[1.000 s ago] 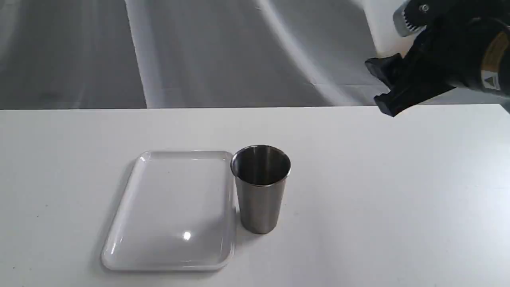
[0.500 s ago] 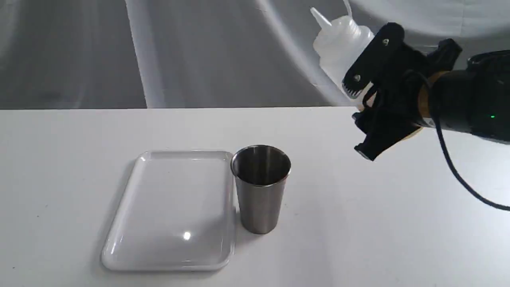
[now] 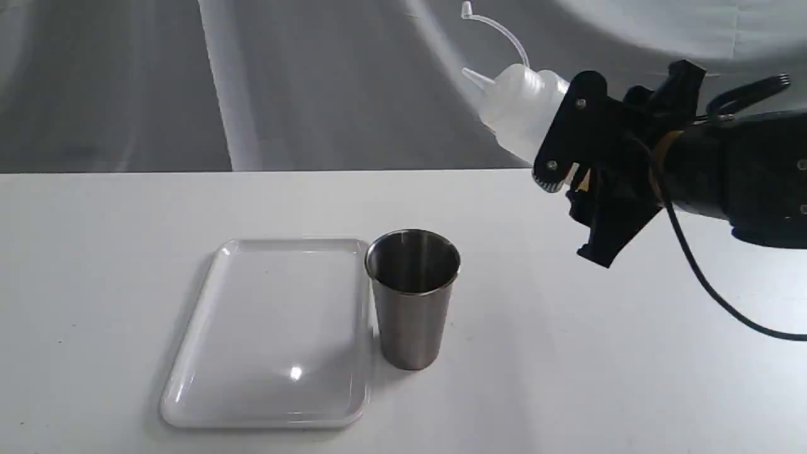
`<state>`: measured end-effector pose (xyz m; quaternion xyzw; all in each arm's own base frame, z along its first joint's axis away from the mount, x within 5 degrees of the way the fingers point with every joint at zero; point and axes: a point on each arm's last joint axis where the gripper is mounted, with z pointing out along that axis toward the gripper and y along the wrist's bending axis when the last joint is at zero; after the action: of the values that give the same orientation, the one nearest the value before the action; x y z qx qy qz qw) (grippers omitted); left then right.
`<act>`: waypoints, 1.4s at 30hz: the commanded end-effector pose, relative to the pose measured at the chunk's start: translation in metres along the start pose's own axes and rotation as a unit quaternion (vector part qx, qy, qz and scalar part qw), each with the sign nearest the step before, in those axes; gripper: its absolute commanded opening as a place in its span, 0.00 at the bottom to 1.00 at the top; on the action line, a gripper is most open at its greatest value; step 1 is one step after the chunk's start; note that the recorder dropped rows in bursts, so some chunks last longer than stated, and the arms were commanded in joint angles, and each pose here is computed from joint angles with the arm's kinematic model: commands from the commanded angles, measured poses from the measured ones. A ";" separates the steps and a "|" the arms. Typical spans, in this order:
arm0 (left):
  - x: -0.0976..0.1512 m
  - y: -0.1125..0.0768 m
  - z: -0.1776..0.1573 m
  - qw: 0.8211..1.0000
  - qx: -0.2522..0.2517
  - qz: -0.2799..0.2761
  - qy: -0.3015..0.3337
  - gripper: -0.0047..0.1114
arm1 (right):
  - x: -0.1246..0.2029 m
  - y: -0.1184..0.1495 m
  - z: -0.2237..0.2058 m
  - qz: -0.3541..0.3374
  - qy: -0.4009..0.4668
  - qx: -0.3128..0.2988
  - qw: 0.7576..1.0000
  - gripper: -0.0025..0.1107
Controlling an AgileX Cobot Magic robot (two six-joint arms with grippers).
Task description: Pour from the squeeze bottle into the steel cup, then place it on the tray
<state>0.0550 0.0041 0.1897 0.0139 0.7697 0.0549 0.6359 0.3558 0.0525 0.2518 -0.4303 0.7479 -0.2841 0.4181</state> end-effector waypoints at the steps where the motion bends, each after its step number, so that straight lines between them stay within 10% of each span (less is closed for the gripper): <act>1: 0.001 0.000 0.000 1.000 -0.001 0.000 -0.004 0.11 | -0.005 -0.005 -0.003 -0.037 -0.006 0.019 0.999 0.16; 42: 0.001 0.000 0.000 1.000 -0.001 0.000 -0.004 0.11 | -0.018 0.015 0.006 -0.313 0.040 0.041 0.948 0.16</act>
<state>0.0550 0.0041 0.1897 0.0139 0.7697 0.0549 0.6359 0.3600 0.0733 0.2369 -0.6103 0.5931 -0.4352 0.2939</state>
